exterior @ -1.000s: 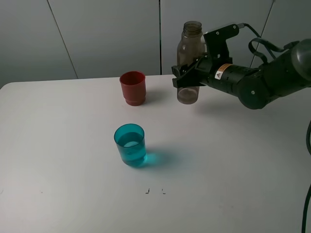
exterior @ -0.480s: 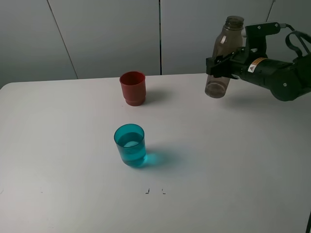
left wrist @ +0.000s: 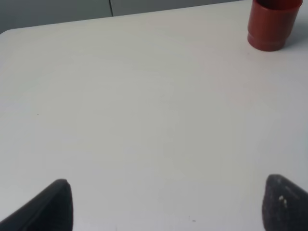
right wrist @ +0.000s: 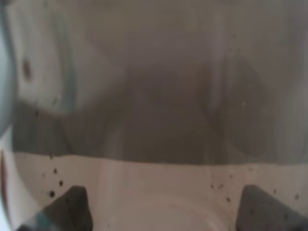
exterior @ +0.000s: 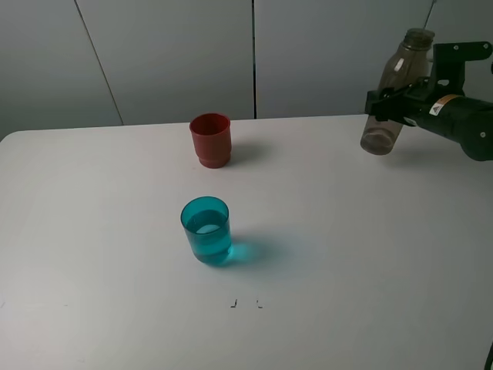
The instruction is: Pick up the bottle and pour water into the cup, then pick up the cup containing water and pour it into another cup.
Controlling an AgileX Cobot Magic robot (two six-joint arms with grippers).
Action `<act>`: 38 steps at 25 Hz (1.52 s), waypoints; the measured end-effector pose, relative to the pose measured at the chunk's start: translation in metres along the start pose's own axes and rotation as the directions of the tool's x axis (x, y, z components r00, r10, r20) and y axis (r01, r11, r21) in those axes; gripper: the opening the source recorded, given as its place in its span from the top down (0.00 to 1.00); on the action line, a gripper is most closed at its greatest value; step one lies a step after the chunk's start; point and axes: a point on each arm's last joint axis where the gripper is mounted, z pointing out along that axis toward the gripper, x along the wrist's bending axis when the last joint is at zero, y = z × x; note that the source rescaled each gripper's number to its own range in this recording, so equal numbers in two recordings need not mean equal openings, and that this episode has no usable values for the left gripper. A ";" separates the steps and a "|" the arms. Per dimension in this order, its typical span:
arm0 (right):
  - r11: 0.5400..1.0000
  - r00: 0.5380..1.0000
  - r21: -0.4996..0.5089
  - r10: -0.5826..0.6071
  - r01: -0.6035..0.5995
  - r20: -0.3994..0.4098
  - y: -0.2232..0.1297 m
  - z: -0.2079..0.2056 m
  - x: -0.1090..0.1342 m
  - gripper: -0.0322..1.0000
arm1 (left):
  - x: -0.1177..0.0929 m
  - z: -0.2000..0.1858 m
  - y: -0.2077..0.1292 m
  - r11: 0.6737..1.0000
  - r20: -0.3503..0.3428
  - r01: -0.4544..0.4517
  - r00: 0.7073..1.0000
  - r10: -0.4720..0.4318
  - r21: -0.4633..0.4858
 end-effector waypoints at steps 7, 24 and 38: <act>1.000 1.000 0.029 0.006 -0.007 0.008 -0.015 0.019 -0.007 0.92 | 0.000 0.000 0.000 1.000 0.000 0.000 1.000 0.000 0.000; 0.983 0.983 -0.016 -0.184 0.184 0.003 -0.020 0.034 -0.009 0.92 | 0.000 0.000 0.000 1.000 0.000 0.000 1.000 0.000 0.000; 1.000 1.000 -0.023 0.005 -0.005 0.015 -0.023 0.036 -0.010 0.92 | 0.000 0.000 0.000 1.000 0.000 0.000 1.000 0.000 0.000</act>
